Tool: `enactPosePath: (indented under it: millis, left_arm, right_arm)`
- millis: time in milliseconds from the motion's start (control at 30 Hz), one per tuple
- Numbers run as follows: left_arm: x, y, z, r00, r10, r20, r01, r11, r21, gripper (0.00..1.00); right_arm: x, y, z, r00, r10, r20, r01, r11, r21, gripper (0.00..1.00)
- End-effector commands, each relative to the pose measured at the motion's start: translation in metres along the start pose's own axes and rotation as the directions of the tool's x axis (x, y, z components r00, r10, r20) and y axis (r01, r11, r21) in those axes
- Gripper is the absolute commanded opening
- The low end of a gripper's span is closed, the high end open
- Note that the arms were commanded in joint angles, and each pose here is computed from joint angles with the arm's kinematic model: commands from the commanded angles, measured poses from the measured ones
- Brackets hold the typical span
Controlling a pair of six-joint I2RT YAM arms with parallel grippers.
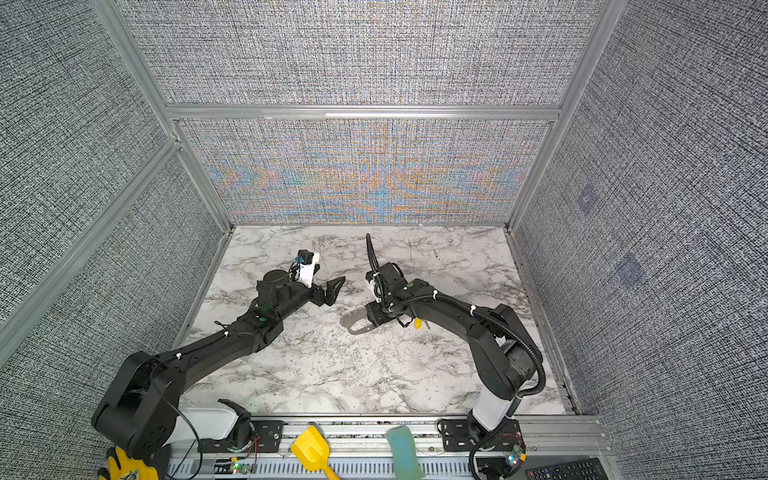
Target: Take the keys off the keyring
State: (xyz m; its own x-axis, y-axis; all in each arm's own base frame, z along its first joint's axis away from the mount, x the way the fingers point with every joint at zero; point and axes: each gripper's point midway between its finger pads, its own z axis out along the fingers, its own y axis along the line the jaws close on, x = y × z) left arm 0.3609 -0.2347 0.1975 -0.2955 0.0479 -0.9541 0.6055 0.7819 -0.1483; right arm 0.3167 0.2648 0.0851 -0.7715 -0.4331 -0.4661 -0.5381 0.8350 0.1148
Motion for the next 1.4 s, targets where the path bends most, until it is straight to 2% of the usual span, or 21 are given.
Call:
enactPosePath:
  millis: [0,100,267,367,567,867,1067,1367]
  left_arm:
    - [0.005,0.005,0.009,0.999,0.005,-0.042,-0.005,1.0,-0.019,0.99]
    - [0.008,0.004,0.014,0.998,0.002,-0.066,-0.002,1.0,-0.005,0.99]
    - [0.011,0.015,0.021,0.995,-0.036,-0.091,0.03,0.997,-0.067,0.99]
    - [0.012,0.012,0.023,0.988,-0.052,-0.143,0.044,0.998,-0.054,0.99]
    - [0.006,-0.003,0.019,0.988,-0.072,-0.138,0.076,0.997,0.023,0.97]
    - [0.011,-0.011,0.015,0.989,-0.032,-0.146,0.042,0.997,0.069,0.95]
    - [0.012,-0.012,0.016,0.986,-0.02,-0.167,0.034,0.996,0.079,0.9]
    - [0.02,-0.011,0.02,0.981,0.012,-0.195,0.005,0.996,0.087,0.89]
  right_arm:
    - [-0.005,-0.039,-0.005,0.998,-0.066,-0.002,0.065,0.97,0.233,0.55]
    - [-0.005,-0.06,-0.006,0.997,-0.066,-0.027,0.071,0.932,0.355,0.54]
    - [-0.019,-0.072,-0.013,0.988,-0.108,0.11,0.055,0.912,0.407,0.54]
    - [-0.02,-0.076,-0.005,0.987,-0.143,0.078,0.102,0.915,0.391,0.56]
    - [-0.023,-0.075,0.01,0.979,-0.205,-0.01,0.198,0.935,0.295,0.64]
    - [-0.037,-0.1,0.029,0.992,-0.072,-0.101,0.095,0.965,0.244,0.63]
    - [-0.033,-0.104,0.047,0.987,-0.072,-0.144,0.104,0.968,0.228,0.61]
    - [-0.025,-0.108,0.061,0.979,-0.059,-0.197,0.103,0.97,0.221,0.6]
